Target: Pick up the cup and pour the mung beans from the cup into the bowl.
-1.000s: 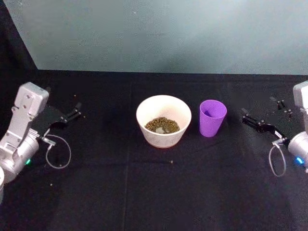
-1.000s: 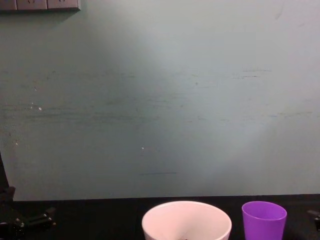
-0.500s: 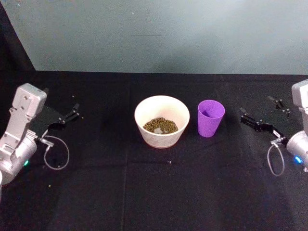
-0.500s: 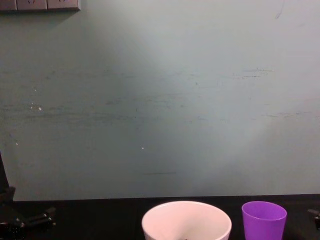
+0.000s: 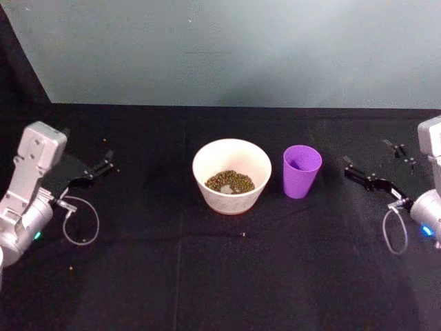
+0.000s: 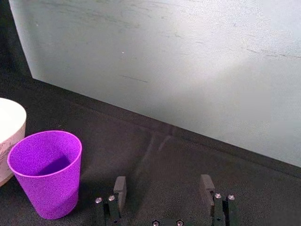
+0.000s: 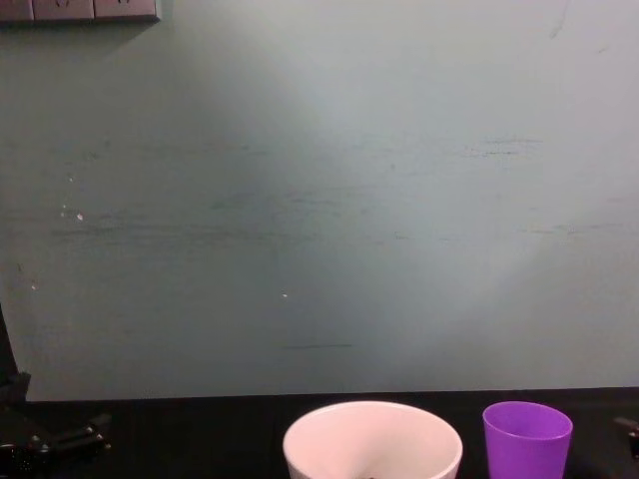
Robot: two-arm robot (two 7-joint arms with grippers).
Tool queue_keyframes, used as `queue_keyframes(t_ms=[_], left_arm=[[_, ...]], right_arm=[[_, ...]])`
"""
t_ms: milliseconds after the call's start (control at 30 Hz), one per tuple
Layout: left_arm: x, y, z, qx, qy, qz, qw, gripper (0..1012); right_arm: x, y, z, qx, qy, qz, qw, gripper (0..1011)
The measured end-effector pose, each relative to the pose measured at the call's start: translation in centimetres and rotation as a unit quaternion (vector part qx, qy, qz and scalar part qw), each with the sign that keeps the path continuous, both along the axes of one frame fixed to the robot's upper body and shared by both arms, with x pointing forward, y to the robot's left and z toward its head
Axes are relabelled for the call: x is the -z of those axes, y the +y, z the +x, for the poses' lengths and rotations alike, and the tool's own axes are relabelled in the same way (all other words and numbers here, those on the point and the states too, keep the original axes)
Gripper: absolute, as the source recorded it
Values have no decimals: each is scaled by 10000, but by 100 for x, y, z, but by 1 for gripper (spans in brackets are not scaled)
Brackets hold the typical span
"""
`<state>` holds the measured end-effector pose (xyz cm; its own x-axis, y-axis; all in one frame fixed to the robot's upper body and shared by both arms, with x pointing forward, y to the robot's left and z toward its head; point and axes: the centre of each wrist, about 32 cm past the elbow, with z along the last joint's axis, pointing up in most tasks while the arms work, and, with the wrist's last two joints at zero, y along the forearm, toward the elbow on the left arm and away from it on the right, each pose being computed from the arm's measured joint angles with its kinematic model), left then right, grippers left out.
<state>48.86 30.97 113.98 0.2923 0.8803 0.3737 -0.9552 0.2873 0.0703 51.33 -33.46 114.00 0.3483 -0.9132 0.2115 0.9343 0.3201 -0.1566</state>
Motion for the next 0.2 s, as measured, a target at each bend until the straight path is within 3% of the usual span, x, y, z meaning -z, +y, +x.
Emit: queue_keyframes(t_ms=[200], left_arm=[[0, 0, 0, 0, 0, 0, 10000, 1000]], right_arm=[[0, 0, 0, -2, 1, 2, 10000, 1003]])
